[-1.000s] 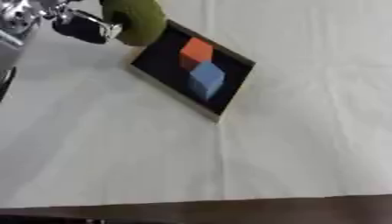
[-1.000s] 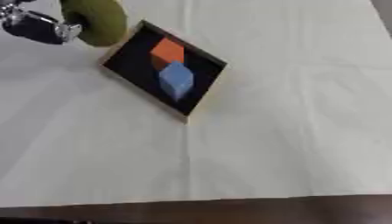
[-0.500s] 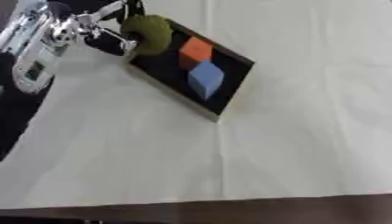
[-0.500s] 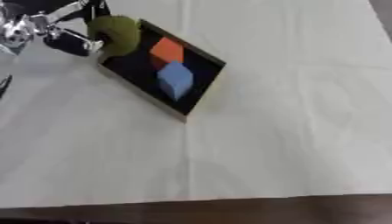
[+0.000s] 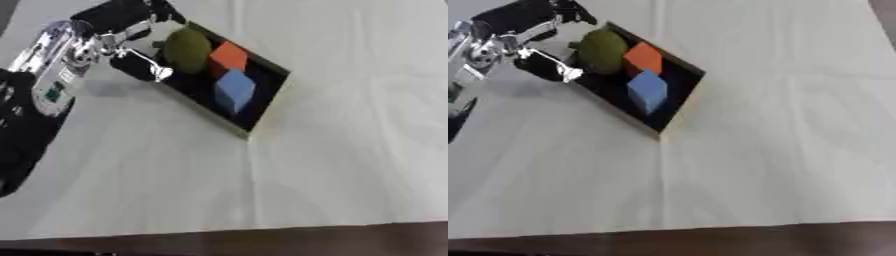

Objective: Pick up objects on the table and place them in the box.

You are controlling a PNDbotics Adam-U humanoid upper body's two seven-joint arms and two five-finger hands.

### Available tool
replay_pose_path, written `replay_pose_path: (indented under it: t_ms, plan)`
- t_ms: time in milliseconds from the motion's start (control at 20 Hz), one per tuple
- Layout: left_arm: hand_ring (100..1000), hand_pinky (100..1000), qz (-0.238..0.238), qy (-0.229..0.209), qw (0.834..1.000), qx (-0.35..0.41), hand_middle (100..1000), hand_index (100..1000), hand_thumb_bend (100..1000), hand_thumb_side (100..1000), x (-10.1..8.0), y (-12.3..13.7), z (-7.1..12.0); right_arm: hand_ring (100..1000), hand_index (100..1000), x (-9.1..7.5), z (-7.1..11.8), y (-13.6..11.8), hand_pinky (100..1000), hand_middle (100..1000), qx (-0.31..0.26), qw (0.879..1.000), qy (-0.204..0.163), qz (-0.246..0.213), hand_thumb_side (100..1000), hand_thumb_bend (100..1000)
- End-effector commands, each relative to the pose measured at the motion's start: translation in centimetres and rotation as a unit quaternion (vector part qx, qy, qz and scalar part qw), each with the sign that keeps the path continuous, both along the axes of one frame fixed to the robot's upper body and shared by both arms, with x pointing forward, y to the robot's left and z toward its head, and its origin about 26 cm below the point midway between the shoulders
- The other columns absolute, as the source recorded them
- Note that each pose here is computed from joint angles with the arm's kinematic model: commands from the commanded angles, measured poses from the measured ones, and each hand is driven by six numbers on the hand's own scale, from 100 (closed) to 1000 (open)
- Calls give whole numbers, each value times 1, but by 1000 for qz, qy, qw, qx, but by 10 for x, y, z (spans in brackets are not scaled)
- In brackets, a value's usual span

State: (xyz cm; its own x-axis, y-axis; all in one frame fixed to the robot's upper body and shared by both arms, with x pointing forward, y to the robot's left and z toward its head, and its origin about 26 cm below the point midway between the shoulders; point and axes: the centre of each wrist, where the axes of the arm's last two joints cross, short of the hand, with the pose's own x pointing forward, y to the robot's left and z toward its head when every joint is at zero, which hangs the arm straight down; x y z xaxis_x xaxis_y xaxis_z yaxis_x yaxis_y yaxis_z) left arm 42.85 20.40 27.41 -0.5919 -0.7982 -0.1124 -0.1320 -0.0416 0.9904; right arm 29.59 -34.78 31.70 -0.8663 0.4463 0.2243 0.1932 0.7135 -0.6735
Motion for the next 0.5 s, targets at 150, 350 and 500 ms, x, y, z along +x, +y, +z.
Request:
replay_pose_path:
  t_ms: [150,350,500]
  plan:
    - [843,824,9,-53,998,-26,825,904,328,527,-11,10,27,919,736,-4,9,-3,981,565,-4,1000,-10,-2,470,100]
    - [769,768,-25,-112,988,-102,756,848,100,361,-42,10,58,919,736,-4,9,-3,980,565,-3,1000,-11,-3,470,100]
    - [742,749,-80,-171,961,-203,738,818,100,392,-87,10,83,918,736,-5,10,-4,980,565,0,1000,-15,-4,470,100]
